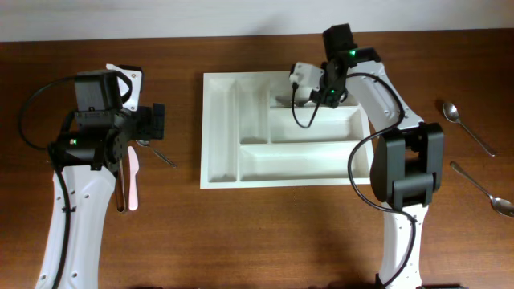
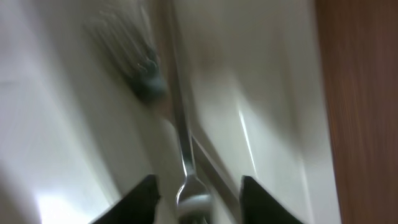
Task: Pack container
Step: 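Place the second fork in the upper tray compartment, release, then move the right gripper to a right-side spoon and grasp it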
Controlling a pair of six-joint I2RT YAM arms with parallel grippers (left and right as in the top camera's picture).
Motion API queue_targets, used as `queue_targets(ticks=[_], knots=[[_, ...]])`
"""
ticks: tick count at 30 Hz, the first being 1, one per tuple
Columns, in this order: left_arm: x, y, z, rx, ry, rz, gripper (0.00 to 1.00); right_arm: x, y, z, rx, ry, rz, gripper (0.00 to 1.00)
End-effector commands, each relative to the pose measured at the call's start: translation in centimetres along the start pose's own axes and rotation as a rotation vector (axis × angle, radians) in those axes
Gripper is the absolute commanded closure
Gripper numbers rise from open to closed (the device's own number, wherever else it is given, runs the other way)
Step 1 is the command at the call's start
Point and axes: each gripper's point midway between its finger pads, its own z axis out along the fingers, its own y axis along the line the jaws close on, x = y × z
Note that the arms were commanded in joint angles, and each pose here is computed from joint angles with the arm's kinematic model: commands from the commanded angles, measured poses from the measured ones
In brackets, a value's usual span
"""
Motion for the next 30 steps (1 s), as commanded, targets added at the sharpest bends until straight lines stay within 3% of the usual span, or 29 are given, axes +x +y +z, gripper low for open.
queue_targets(ticks=[1,7,12,15,17,22,30], knots=[[-0.8,0.2,-0.2,-0.012,-0.016,0.016,0.01,0.4,-3.6,-5.9,0.170,0.047,0.275,0.45],[-0.8,0.2,-0.2,-0.012,-0.016,0.016,0.01,2.3,-6.2,-15.7,0.275,-0.018,0.694,0.36],[-0.8,0.2,-0.2,-0.012,-0.016,0.016,0.01,10.5,-7.3,-21.6,0.308,-0.025,1.180,0.29],[-0.8,0.2,-0.2,-0.012,-0.016,0.016,0.01,15.3,-6.2,-22.4,0.213,-0.030,1.371,0.30],[-0.8,0.2,-0.2,-0.012,-0.016,0.016,0.01,18.7,-5.0,-22.6,0.152,-0.010,1.532,0.44],[-0.8,0.2,-0.2,-0.012,-0.016,0.016,0.01,27.0,-2.6,-22.6,0.093,0.023,1.996,0.43],[-0.8,0.2,-0.2,-0.012,-0.016,0.016,0.01,33.9,-1.3,-19.6,0.134,0.036,2.199,0.43]])
